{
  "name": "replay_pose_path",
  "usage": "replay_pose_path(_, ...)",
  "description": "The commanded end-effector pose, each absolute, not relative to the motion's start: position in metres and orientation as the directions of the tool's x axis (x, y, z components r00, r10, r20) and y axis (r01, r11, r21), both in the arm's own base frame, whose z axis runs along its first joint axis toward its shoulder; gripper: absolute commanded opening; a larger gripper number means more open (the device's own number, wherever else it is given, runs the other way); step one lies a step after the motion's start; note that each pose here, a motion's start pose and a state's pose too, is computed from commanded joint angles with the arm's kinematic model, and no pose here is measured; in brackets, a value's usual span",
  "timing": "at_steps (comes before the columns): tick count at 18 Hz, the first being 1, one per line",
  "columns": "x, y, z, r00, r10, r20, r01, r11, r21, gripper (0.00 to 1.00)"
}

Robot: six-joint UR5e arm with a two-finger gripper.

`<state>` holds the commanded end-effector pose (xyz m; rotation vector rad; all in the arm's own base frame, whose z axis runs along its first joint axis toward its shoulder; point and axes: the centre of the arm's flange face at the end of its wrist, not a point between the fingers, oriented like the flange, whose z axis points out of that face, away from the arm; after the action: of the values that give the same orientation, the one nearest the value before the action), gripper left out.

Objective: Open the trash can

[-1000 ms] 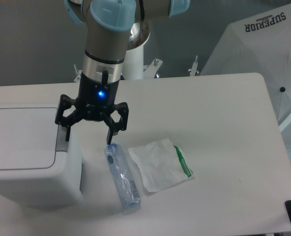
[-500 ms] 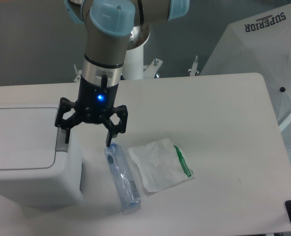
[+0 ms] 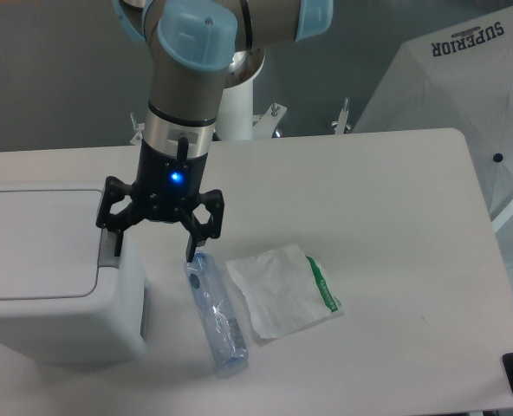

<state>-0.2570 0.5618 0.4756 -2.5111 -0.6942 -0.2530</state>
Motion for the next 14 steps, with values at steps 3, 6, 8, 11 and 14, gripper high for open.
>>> replay_pose_path(3, -0.2570, 0.5618, 0.4756, 0.852, 0.425, 0.305, 0.522, -0.735, -0.433, 1.00)
replay_pose_path(6, -0.2571, 0.5618, 0.4757, 0.853, 0.426, 0.303, 0.521, -0.735, -0.434, 1.00)
replay_pose_path(8, -0.2571, 0.5618, 0.4757, 0.853, 0.426, 0.303, 0.521, -0.735, -0.434, 1.00)
replay_pose_path(11, -0.2574, 0.5621, 0.4742, 0.852, 0.426, 0.304, 0.522, -0.735, -0.433, 1.00)
replay_pose_path(14, -0.2574, 0.5621, 0.4709, 0.852, 0.426, 0.305, 0.522, -0.738, -0.428, 1.00)
